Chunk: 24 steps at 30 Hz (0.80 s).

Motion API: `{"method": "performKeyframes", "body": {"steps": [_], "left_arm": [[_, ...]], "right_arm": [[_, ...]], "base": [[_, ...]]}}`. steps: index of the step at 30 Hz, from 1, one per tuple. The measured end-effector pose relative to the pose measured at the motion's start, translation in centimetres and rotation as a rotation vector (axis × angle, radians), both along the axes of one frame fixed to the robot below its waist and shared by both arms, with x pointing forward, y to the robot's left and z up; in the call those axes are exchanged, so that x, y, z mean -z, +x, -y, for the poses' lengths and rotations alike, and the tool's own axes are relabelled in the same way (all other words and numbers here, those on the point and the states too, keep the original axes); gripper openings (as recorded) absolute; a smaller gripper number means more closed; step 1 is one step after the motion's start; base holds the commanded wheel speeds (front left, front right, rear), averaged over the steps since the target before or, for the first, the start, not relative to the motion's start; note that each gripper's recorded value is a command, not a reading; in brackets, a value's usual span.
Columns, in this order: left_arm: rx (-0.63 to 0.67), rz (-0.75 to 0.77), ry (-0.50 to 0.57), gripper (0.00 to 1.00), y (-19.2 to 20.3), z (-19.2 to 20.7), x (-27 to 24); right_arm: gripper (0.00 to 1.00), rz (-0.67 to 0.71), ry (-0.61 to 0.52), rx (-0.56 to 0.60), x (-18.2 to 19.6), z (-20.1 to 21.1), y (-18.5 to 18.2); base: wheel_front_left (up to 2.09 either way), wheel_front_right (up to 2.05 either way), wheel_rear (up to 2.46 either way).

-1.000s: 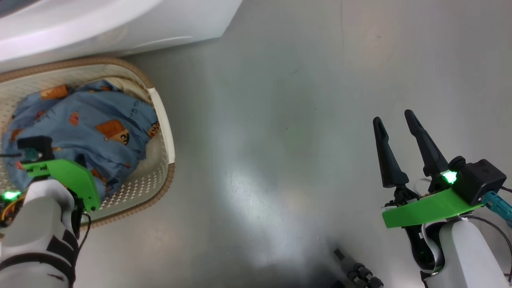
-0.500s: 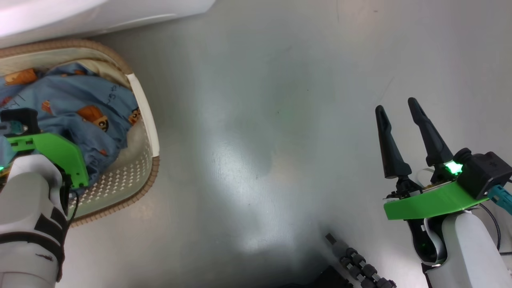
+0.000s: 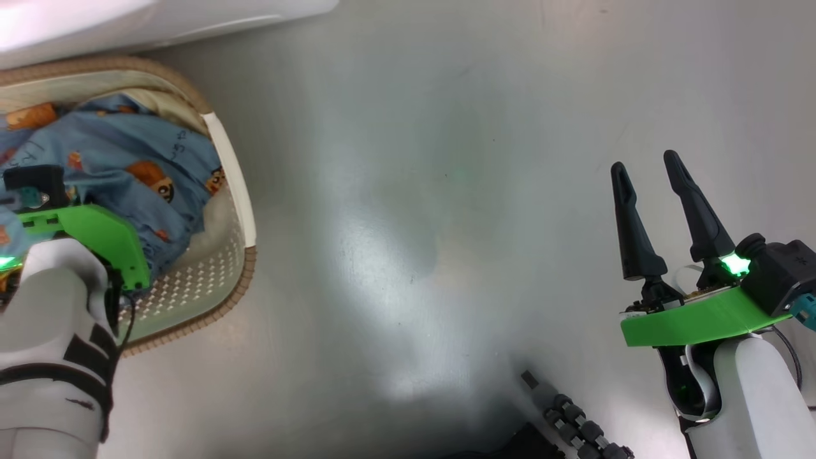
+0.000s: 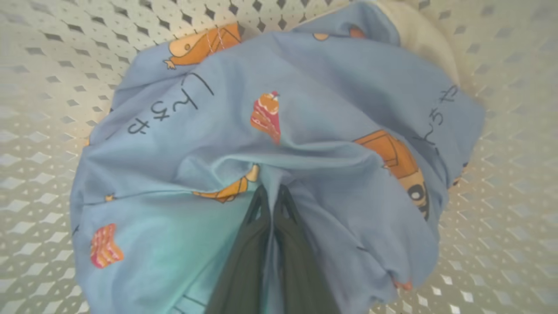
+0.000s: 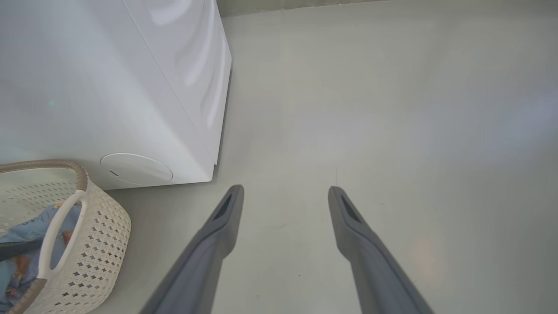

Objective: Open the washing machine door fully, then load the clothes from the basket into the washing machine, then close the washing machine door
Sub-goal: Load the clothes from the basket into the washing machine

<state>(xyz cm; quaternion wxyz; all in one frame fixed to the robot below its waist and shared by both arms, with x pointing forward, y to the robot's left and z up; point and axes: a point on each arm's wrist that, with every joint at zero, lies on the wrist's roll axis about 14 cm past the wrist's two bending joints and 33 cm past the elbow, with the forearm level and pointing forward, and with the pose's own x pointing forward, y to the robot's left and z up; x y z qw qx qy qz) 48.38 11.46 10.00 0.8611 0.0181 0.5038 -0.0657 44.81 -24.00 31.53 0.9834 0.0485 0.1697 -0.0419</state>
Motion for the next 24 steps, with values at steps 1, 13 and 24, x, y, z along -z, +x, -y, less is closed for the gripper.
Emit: {"method": "performKeyframes", "body": {"steps": [1,13,24], "left_arm": [[-0.013,0.023,-0.003,0.0,0.3,0.1,-0.4],[-0.124,0.178,-0.073,0.0,-1.0,-0.1,-6.2],[-0.199,0.376,-0.121,0.0,-2.4,-1.3,-13.7]], "right_arm": [[1.0,0.006,0.002,-0.001,-0.2,-0.1,0.1],[1.0,0.105,0.023,-0.032,-4.1,-1.1,1.2],[1.0,0.155,0.047,-0.051,-7.4,-2.1,-0.6]], "base": [[0.0,0.0,0.0],[0.0,0.0,0.0],[0.0,0.0,0.0]]}}
